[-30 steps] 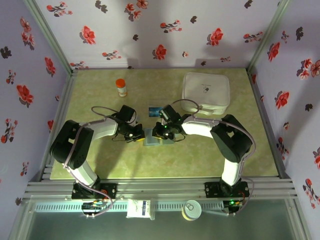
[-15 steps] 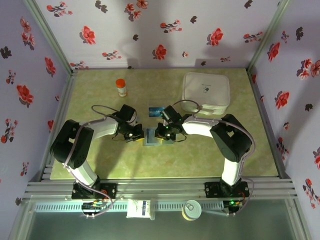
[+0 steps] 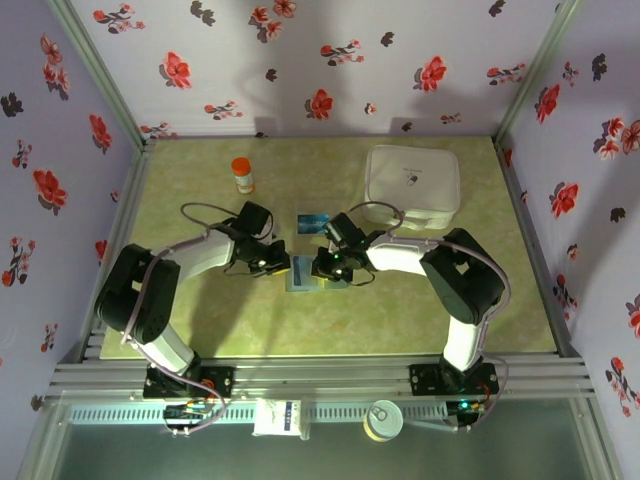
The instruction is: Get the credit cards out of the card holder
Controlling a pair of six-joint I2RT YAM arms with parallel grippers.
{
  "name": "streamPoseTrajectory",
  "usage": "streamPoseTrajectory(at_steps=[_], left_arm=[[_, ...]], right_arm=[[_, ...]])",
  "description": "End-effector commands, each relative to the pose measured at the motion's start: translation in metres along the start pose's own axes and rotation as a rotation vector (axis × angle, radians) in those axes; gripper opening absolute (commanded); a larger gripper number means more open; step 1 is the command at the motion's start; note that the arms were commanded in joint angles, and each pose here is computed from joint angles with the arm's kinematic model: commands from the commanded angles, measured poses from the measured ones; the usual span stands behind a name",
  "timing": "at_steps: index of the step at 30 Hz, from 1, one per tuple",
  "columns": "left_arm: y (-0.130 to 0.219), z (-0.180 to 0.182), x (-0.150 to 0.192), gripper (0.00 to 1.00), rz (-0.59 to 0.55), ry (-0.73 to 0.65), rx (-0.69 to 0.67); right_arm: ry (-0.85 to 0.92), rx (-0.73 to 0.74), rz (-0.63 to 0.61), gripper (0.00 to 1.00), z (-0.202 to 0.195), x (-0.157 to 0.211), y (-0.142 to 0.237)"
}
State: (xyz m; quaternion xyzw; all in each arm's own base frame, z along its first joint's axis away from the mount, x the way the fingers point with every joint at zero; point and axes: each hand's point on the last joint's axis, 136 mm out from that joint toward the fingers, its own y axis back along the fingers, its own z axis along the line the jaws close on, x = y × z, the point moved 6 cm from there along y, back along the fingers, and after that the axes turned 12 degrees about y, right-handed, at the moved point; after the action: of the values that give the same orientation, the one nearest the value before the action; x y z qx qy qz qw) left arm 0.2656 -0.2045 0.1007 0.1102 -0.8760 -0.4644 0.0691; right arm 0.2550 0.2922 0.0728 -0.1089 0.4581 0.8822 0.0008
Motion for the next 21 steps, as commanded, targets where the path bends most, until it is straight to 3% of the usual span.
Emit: streamPoseTrajectory(at_steps=[1,9,21], left_arm=[[0.008,-0.021,0.005,0.10,0.015,-0.035,0.054],[-0.007,-0.023,0.009,0.22,0.042,-0.030,0.038],[-0.026,-0.019,0.010,0.24,0.071,0.000,0.035]], right_arm=[[-0.032,0.023,0.007,0.15,-0.011,0.006,0.000],[-0.038,0.009,0.003,0.15,-0.012,0.006,-0.001],[-0.042,-0.008,-0.001,0.15,-0.011,0.007,-0.001]])
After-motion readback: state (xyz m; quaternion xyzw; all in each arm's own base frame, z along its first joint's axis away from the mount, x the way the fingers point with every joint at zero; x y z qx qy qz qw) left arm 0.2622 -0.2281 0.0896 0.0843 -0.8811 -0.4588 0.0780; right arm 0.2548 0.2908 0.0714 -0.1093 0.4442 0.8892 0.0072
